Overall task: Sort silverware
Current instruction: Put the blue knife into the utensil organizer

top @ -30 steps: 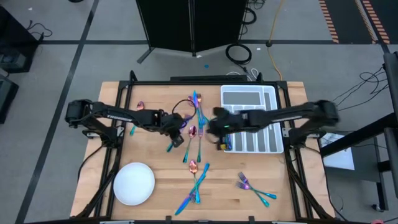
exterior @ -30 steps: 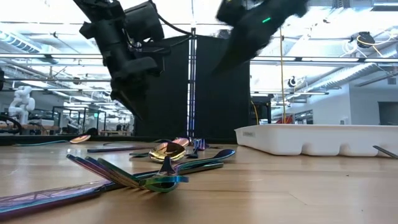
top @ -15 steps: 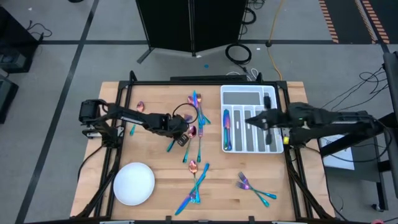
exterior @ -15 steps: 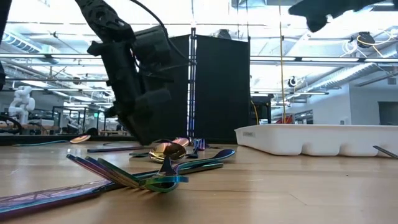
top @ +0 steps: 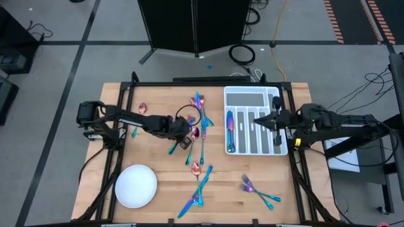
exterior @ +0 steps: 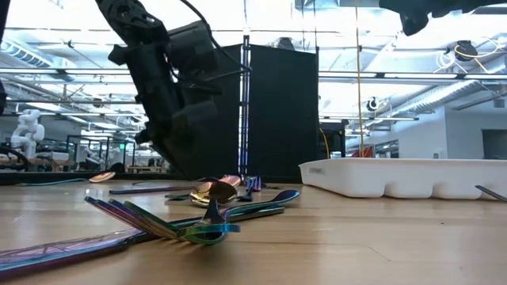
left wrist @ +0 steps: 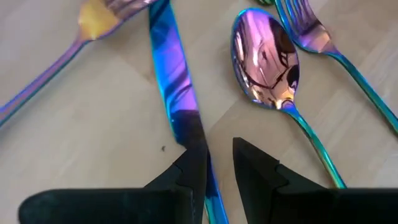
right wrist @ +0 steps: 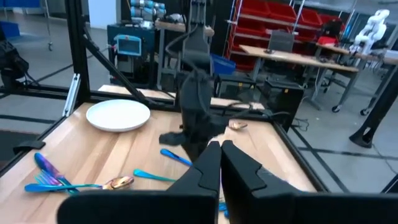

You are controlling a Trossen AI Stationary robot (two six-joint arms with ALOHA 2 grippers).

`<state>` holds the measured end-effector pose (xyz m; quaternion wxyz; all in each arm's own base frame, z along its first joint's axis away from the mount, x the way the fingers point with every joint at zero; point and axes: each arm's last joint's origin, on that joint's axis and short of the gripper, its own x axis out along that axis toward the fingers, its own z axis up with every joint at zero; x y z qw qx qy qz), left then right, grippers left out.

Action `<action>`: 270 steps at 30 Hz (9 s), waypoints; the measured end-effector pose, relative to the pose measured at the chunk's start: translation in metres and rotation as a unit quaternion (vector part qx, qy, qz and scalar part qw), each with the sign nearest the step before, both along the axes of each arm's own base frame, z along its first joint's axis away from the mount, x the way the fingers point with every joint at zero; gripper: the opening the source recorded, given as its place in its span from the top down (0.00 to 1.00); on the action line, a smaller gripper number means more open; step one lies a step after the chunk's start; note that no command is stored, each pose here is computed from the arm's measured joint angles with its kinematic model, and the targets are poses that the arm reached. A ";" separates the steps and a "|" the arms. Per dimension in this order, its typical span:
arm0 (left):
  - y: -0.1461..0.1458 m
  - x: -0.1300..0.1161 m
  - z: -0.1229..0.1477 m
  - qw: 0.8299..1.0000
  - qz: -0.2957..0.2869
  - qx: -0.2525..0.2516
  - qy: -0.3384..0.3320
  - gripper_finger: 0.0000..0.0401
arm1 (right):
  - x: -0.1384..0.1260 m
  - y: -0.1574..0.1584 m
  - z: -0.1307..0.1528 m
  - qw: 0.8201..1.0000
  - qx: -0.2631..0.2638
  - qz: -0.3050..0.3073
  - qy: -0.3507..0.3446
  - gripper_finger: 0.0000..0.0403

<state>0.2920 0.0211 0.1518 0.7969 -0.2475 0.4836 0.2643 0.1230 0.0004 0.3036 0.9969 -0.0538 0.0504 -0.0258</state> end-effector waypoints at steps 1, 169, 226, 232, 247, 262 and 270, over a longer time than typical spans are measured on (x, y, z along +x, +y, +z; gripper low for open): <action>0.000 -0.001 0.002 1.000 0.001 0.000 -0.002 0.80 | 0.001 0.000 0.000 1.000 0.003 0.000 0.002 1.00; 0.020 -0.014 0.014 0.997 -0.069 -0.039 0.018 0.67 | 0.146 -0.016 -0.097 0.972 -0.171 0.102 0.129 1.00; 0.013 -0.008 -0.019 0.992 -0.089 -0.020 0.087 0.73 | 0.147 -0.015 -0.096 0.974 -0.141 0.101 0.148 1.00; 0.013 -0.008 -0.019 0.992 -0.085 -0.018 0.088 0.82 | 0.147 -0.015 -0.096 0.974 -0.141 0.101 0.148 1.00; 0.013 -0.008 -0.019 0.992 -0.084 -0.016 0.089 0.83 | 0.147 -0.015 -0.096 0.974 -0.141 0.101 0.148 1.00; 0.013 -0.008 -0.018 0.993 -0.084 -0.016 0.087 0.83 | 0.147 -0.015 -0.096 0.974 -0.141 0.101 0.148 1.00; 0.016 -0.010 -0.014 0.993 -0.082 -0.022 0.080 0.83 | 0.147 -0.015 -0.096 0.974 -0.141 0.101 0.148 1.00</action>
